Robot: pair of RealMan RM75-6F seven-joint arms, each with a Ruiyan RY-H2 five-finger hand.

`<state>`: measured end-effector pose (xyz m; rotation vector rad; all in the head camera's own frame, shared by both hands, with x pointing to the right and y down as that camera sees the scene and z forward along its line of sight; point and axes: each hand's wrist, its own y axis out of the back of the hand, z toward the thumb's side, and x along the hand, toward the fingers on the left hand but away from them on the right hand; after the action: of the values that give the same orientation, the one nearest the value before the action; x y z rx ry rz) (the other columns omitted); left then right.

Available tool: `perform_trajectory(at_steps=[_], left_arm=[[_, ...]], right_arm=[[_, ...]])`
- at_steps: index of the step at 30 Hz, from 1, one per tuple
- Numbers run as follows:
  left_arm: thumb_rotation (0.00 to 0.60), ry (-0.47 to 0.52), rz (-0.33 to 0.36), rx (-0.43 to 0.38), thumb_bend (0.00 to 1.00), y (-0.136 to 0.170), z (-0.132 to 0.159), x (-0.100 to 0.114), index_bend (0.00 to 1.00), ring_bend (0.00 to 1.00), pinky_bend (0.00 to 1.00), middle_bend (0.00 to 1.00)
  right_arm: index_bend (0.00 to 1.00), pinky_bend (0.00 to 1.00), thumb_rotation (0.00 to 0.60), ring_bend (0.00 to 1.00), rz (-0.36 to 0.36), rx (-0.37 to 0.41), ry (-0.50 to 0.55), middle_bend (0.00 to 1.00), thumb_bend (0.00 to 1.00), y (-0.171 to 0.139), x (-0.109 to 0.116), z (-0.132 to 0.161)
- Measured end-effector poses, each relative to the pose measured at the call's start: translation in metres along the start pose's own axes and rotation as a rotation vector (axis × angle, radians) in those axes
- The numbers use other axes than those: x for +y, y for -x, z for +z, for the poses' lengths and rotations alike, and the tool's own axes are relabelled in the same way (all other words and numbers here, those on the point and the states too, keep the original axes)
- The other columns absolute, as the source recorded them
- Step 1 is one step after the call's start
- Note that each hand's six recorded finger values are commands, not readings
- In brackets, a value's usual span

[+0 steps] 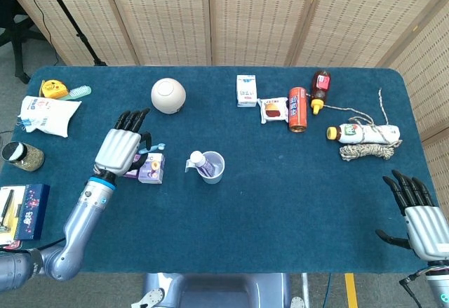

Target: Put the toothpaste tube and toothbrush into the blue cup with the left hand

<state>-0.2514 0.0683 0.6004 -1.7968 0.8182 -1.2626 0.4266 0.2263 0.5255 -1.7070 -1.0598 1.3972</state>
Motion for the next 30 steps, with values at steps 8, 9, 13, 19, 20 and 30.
perform_trajectory(at_steps=[8, 9, 13, 19, 20, 30], left_arm=[[0.600, 0.023, 0.049, -0.038, 0.37, 0.018, 0.016, 0.040, 0.60, 0.00, 0.00, 0.00], [0.600, 0.027, 0.054, -0.041, 0.37, 0.021, 0.017, 0.045, 0.60, 0.00, 0.00, 0.00], [0.600, 0.040, 0.085, -0.052, 0.37, 0.035, 0.019, 0.072, 0.60, 0.00, 0.00, 0.00], [0.600, 0.080, 0.158, -0.092, 0.37, 0.053, 0.029, 0.112, 0.60, 0.00, 0.00, 0.00], [0.600, 0.090, 0.165, -0.108, 0.37, 0.054, 0.034, 0.115, 0.60, 0.00, 0.00, 0.00], [0.600, 0.160, 0.111, -0.235, 0.37, 0.060, 0.076, 0.109, 0.60, 0.00, 0.00, 0.00]], right_arm=[[0.00, 0.00, 0.600, 0.00, -0.002, 0.005, 0.005, 0.00, 0.00, -0.001, 0.001, 0.001], [0.00, 0.00, 0.600, 0.00, -0.003, 0.006, 0.005, 0.00, 0.00, -0.002, 0.001, 0.001], [0.00, 0.00, 0.600, 0.00, -0.003, 0.011, 0.007, 0.00, 0.00, -0.003, 0.002, 0.002], [0.00, 0.00, 0.600, 0.00, -0.001, 0.022, 0.003, 0.00, 0.00, -0.004, 0.001, 0.005], [0.00, 0.00, 0.600, 0.00, 0.000, 0.024, 0.002, 0.00, 0.00, -0.005, 0.001, 0.006], [0.00, 0.00, 0.600, 0.00, -0.007, 0.017, 0.007, 0.00, 0.00, -0.005, 0.002, 0.004]])
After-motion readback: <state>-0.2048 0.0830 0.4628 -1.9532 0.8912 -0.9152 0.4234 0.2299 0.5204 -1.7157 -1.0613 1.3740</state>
